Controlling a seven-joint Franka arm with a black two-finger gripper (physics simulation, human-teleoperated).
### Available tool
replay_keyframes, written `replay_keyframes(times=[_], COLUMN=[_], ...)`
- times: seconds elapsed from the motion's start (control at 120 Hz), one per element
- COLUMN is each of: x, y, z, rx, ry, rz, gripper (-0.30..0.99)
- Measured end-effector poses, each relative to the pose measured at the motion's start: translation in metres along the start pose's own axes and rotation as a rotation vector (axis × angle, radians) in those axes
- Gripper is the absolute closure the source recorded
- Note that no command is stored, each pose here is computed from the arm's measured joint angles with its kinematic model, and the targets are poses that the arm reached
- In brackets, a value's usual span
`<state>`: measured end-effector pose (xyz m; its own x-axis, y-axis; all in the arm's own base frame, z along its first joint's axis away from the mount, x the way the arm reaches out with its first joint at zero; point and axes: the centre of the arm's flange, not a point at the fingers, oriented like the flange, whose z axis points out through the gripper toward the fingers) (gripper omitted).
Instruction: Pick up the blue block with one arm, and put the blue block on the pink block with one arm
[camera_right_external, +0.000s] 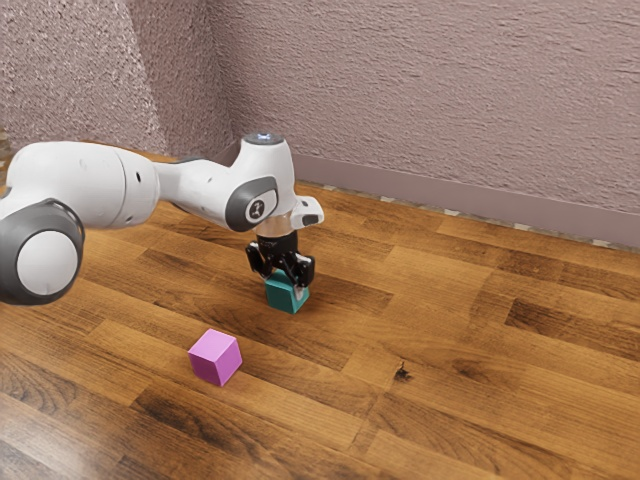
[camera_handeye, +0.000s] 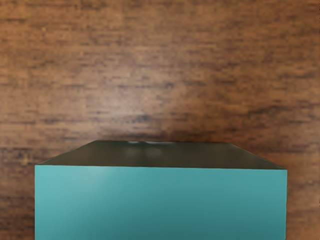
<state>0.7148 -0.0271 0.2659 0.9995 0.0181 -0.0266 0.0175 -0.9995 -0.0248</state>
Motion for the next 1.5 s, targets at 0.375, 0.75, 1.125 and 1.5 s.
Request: replay_keyframes(times=[0.375, 0.75, 1.125, 1.5], x=[0.0, -0.091, -0.193, -0.202], y=[-0.006, -0.013, -0.014, -0.01], z=[-0.011, -0.095, -0.098, -0.09], rx=[0.019, 0.103, 0.09, 0.074], ry=[0.015, -0.001, -0.015, -0.044], rz=[-0.01, -0.043, -0.122, -0.131], gripper=[0.37, 0.44, 0.45, 0.18])
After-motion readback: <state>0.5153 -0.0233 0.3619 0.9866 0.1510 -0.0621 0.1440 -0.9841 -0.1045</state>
